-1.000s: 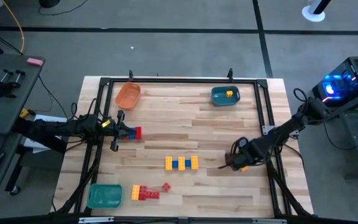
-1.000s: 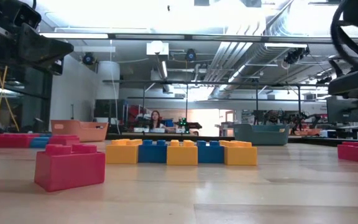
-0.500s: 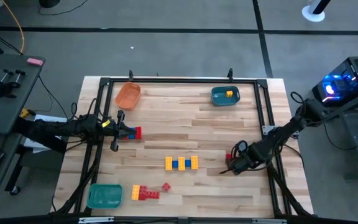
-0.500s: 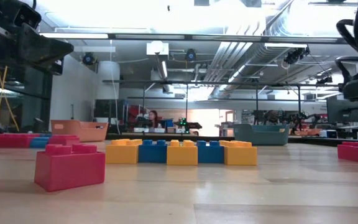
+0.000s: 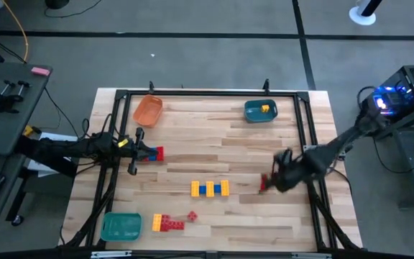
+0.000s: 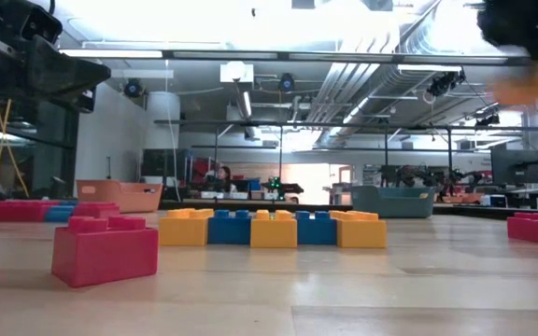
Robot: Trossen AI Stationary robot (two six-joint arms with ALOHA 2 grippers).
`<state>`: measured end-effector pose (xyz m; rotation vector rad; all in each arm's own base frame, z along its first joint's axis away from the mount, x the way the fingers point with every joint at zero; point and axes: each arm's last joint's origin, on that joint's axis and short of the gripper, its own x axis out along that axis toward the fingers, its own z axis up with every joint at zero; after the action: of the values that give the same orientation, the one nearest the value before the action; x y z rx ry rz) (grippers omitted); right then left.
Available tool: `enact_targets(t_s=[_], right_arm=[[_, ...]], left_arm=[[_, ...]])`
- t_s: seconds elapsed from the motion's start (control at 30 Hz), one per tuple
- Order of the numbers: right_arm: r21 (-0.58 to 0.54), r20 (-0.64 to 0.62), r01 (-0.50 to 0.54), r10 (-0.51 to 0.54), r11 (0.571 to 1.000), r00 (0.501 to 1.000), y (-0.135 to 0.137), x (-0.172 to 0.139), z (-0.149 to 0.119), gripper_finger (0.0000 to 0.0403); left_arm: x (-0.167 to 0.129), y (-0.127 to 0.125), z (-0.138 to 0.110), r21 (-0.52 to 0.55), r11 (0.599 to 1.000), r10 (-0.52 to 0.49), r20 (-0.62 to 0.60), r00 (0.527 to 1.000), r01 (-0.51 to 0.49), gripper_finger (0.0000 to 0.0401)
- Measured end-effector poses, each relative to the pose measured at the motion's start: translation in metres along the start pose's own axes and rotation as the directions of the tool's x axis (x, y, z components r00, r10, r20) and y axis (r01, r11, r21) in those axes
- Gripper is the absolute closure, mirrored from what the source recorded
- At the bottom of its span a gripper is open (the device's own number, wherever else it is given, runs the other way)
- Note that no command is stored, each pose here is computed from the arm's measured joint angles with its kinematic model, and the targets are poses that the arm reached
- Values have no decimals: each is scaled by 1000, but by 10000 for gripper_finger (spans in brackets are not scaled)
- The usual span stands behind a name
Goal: Sort blocks
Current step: Put the yellow game piece into the blue bin
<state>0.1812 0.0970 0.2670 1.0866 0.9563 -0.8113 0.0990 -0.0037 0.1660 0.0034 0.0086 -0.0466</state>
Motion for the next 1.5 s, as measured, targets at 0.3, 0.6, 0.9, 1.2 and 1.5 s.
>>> enact_targets(t_s=[0.3,0.6,0.9,1.2,1.5], right_arm=[[88,488,-28,-19,996,872,3,9,102,402],[122,534,116,-164,986,830,-34,45,190,402],[120,501,170,-208,978,840,-54,83,231,402],[86,424,215,-231,973,876,-73,90,246,302],[38,434,15,-30,999,900,-65,62,239,222]], left_arm=[[0,0,0,0,1000,0,-2,1000,0,401],[0,0,0,0,1000,0,-3,1000,0,401],[0,0,0,0,1000,1,-3,1000,-1,401],[0,0,0,0,1000,0,-3,1000,0,401],[0,0,0,0,1000,0,-3,1000,0,401]])
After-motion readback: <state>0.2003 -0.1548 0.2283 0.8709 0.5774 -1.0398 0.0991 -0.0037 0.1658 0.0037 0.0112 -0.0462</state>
